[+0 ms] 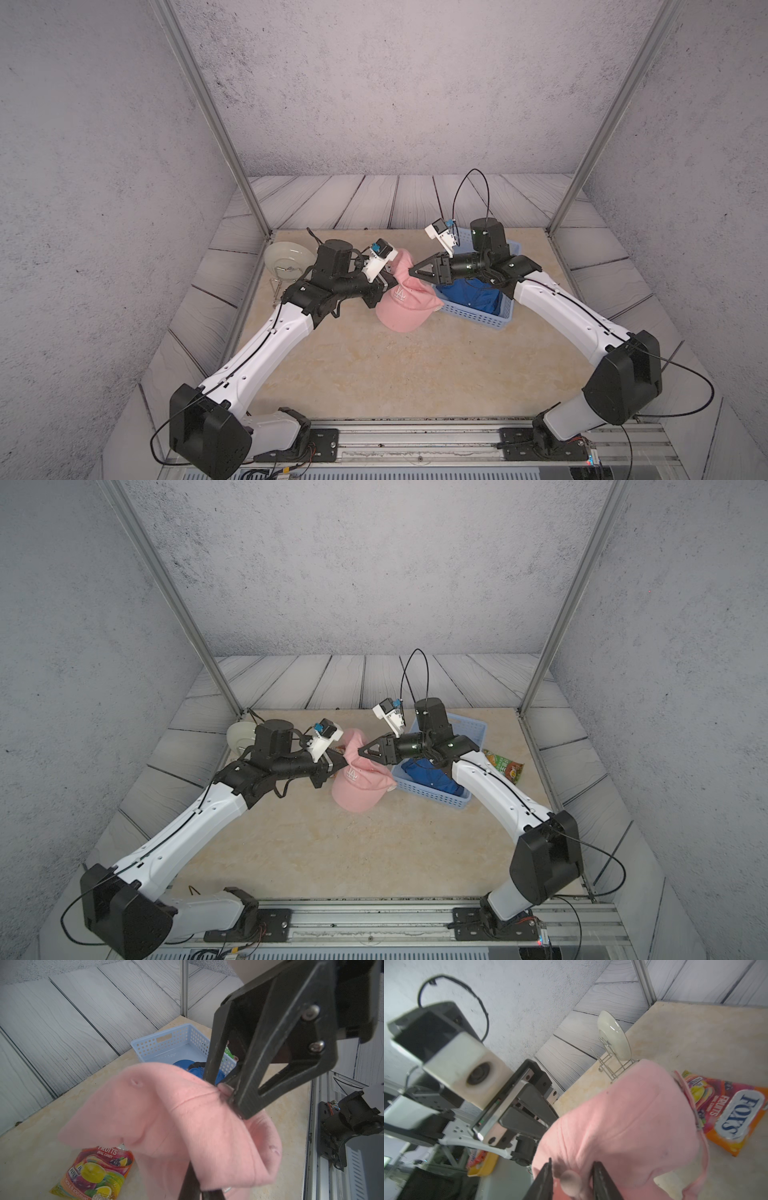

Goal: Turn the baseball cap inside out
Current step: Turn over the baseball cap.

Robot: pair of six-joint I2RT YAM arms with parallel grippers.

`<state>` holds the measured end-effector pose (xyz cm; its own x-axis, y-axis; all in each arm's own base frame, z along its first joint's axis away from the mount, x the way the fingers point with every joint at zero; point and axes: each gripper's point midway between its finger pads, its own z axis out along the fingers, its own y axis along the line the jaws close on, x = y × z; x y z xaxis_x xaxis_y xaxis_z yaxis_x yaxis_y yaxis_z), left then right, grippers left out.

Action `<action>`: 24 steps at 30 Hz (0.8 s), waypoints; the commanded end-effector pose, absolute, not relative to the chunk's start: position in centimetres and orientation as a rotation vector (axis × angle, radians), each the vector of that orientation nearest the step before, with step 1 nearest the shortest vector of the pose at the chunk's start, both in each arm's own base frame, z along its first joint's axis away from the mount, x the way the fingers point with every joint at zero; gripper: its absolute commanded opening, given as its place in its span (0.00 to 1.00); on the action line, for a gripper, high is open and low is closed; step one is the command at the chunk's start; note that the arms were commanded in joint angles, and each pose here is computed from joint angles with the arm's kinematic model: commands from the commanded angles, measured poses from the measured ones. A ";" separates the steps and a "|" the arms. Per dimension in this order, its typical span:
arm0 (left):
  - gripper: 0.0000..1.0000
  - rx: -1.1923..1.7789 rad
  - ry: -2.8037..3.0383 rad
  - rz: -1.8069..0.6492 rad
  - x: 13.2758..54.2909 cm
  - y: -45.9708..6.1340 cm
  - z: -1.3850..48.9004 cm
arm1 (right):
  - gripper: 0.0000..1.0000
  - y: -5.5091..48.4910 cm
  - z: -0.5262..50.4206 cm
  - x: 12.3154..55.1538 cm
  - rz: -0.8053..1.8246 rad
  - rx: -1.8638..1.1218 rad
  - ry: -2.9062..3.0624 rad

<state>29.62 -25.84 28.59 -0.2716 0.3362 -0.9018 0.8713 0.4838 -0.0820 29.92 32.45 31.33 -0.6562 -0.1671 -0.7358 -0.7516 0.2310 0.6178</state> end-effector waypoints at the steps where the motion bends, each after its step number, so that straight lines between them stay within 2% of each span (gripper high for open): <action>1: 0.00 1.030 1.808 -0.708 30.0 -25.9 29.3 | 0.26 32.2 31.7 30.2 1.376 -0.856 1.972; 4: 0.00 1.047 1.849 -0.659 29.9 -25.2 28.4 | 0.20 31.7 30.5 30.5 1.230 -0.868 2.018; 8: 0.00 1.061 1.936 -0.573 29.5 -23.7 26.9 | 0.10 31.1 28.7 31.7 0.908 -0.911 2.079; 15: 0.00 1.037 2.186 -0.314 29.1 -19.1 22.7 | 0.09 30.8 26.6 33.6 0.415 -0.980 2.067; 17: 0.07 1.010 2.246 -0.283 29.1 -18.2 21.8 | 0.09 31.5 26.0 33.7 0.357 -1.003 2.059; 19: 0.20 0.952 2.282 -0.304 29.3 -17.7 21.5 | 0.09 32.2 25.5 33.6 0.356 -1.000 2.057; 22: 0.58 0.821 2.300 -0.390 29.9 -17.4 21.6 | 0.09 33.1 25.4 33.7 0.401 -0.951 2.062; 24: 0.76 0.710 2.297 -0.463 30.3 -17.0 21.9 | 0.09 33.4 25.6 33.8 0.415 -0.917 2.062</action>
